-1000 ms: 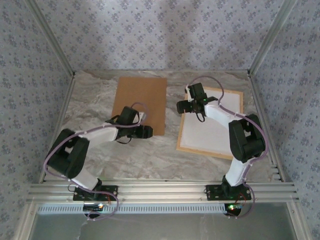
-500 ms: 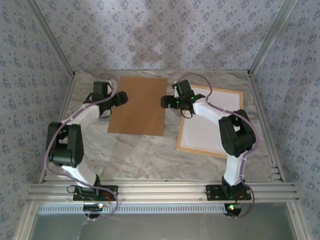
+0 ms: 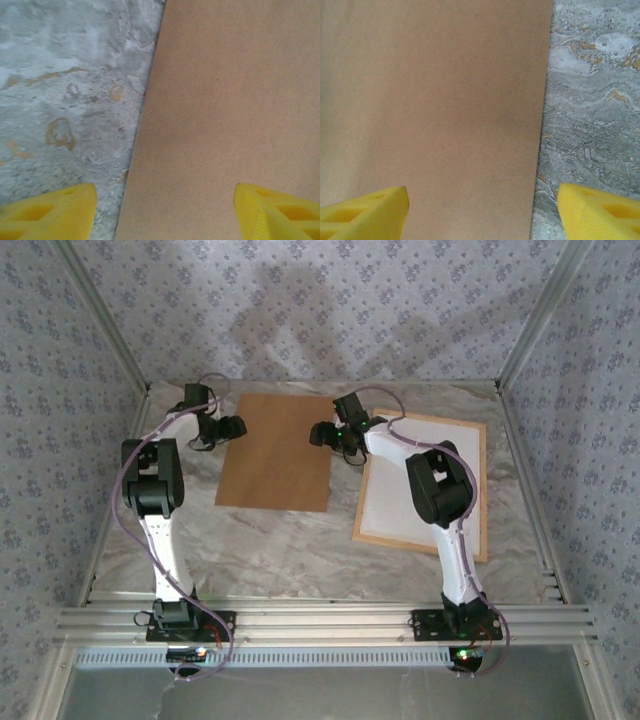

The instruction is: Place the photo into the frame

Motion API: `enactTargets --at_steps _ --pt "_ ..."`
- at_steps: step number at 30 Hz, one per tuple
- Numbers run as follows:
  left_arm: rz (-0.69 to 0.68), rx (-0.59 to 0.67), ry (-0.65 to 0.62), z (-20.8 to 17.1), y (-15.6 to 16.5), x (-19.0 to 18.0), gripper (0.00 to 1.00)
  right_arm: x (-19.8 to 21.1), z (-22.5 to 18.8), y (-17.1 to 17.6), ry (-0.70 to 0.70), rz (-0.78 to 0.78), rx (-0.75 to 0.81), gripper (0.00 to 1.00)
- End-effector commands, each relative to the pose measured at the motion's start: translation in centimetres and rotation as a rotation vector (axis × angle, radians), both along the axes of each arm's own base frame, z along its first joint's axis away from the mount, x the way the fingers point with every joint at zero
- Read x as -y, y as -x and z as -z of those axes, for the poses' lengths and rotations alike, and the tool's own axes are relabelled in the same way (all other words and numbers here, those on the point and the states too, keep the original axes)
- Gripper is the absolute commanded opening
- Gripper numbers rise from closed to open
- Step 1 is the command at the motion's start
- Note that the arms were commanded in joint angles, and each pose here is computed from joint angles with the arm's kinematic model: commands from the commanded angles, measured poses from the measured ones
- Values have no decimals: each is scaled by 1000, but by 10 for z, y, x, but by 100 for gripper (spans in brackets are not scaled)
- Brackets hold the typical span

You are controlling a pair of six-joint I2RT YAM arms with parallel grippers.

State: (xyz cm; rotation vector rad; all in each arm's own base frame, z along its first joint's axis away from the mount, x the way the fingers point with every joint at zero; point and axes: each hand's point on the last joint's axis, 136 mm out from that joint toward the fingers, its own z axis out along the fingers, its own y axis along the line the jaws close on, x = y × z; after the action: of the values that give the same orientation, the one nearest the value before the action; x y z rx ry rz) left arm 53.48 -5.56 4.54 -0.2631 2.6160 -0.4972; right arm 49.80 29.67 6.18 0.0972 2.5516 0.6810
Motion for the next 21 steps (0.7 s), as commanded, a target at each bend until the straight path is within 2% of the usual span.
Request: enactTargets --at_steps 1,14,21 --pt "50 -51 2 4 5 4 72 0 15 1 -6 18 -71 79" --pt "115 -111 76 18 14 28 70 -15 41 8 -73 -10 -156 73" --pt "135 -119 105 17 25 43 68 -22 38 10 -114 -23 -170 69"
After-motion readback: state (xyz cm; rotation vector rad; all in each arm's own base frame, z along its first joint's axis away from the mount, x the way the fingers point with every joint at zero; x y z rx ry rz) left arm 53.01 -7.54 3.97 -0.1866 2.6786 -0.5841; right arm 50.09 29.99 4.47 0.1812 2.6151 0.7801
